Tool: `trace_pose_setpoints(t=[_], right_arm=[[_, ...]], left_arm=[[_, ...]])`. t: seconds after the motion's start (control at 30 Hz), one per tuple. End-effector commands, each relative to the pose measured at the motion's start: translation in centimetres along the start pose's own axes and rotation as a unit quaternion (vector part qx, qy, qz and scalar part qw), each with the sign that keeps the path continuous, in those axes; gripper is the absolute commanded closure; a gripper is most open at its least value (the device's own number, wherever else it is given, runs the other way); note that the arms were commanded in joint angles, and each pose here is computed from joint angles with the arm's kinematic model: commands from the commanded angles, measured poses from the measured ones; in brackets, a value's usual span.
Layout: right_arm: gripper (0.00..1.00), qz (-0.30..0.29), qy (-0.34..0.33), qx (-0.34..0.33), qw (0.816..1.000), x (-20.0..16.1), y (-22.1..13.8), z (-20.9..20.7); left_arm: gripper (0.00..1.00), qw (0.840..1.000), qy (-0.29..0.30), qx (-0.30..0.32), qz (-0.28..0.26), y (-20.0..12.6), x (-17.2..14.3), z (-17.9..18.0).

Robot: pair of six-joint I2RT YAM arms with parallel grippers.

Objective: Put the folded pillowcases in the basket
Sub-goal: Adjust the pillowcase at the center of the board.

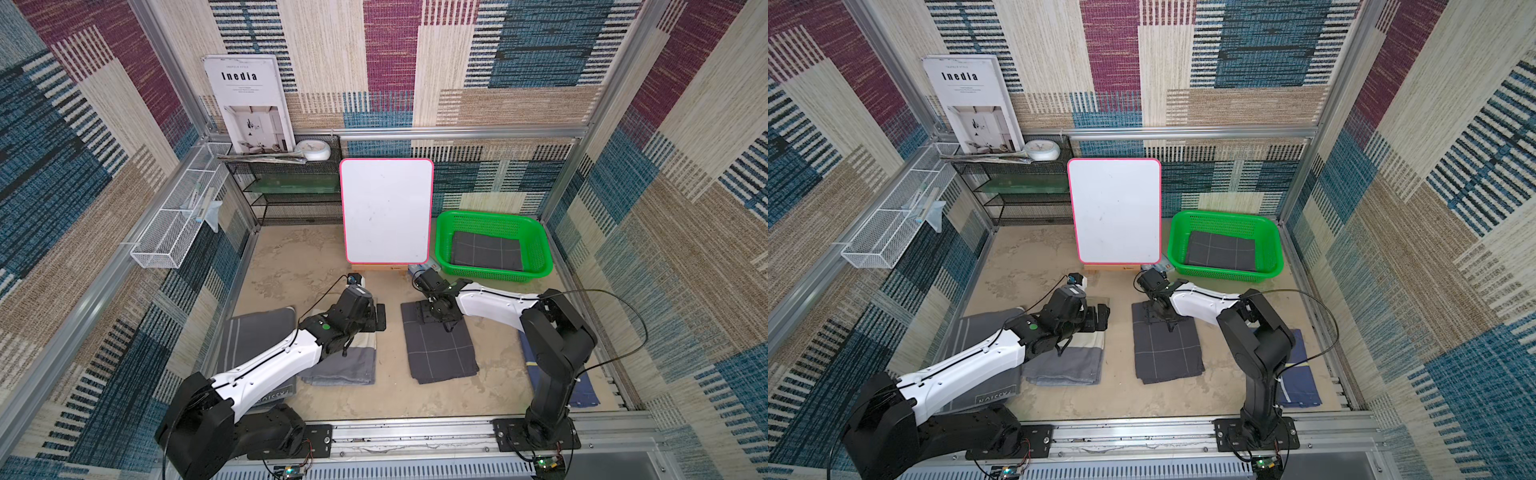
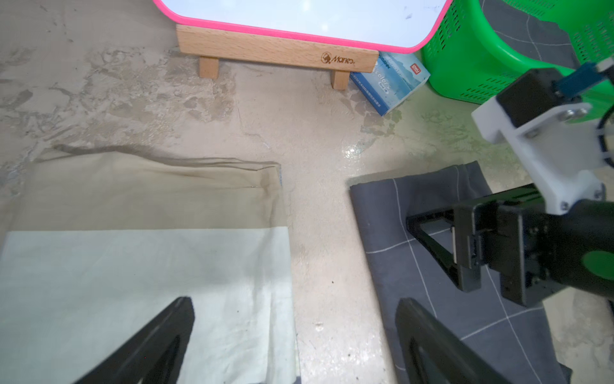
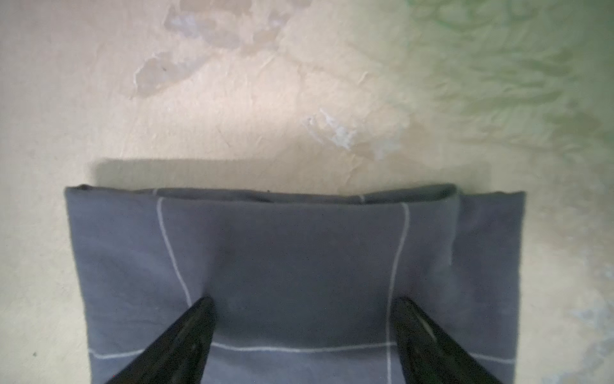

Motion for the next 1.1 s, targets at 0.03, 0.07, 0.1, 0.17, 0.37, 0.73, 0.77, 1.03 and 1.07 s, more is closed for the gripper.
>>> trace_pose_setpoints(t=[0.03, 0.07, 0.1, 0.17, 0.37, 0.73, 0.77, 1.03, 1.07], right_arm=[[0.12, 0.025, -0.066, 0.027, 0.997, -1.0, 0.8, 2.2], [0.13, 0.022, -0.084, 0.036, 0.996, -1.1, 0.8, 2.6], [0.13, 0.016, -0.101, 0.045, 0.994, -1.3, 0.7, 3.1], [0.13, -0.001, -0.140, 0.045, 0.989, -1.5, 0.1, 3.7], [0.12, -0.074, -0.177, -0.018, 0.981, -0.4, -4.7, 2.9], [0.16, -0.031, -0.101, 0.060, 0.993, -7.0, -9.3, -0.7], [0.16, -0.031, -0.095, 0.057, 0.993, -7.9, -9.5, -0.9], [0.16, 0.002, -0.059, 0.049, 0.997, -12.1, -8.5, -3.3], [0.16, 0.009, -0.057, 0.046, 0.997, -12.3, -8.2, -3.4]], left_arm=[[0.01, 1.000, -0.004, 0.025, 0.000, -0.4, -0.5, 1.0], [0.01, 1.000, -0.005, 0.025, 0.000, -0.5, -0.5, 1.1], [0.01, 1.000, -0.004, 0.025, 0.002, -0.4, -0.6, 1.2], [0.01, 1.000, -0.003, 0.026, 0.008, -0.2, -0.4, 1.4], [0.01, 0.999, 0.021, 0.023, 0.039, 1.1, 0.3, 0.7], [0.05, 0.988, 0.084, -0.084, 0.102, 4.9, 2.9, -5.3], [0.06, 0.984, 0.095, -0.096, 0.115, 5.5, 2.7, -6.0], [0.12, 0.968, 0.121, -0.095, 0.199, 9.8, 1.4, -7.7], [0.13, 0.967, 0.120, -0.095, 0.203, 10.2, 1.3, -7.8]])
Point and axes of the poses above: each gripper's point midway between its finger pads, its own y axis out along the fingers, its own z axis along the line the jaws close on, x = y × z, the point moved 8 cm from there along -y, back along the fingers, and after that the axes turned 10 degrees about y, right-handed, at the moved point
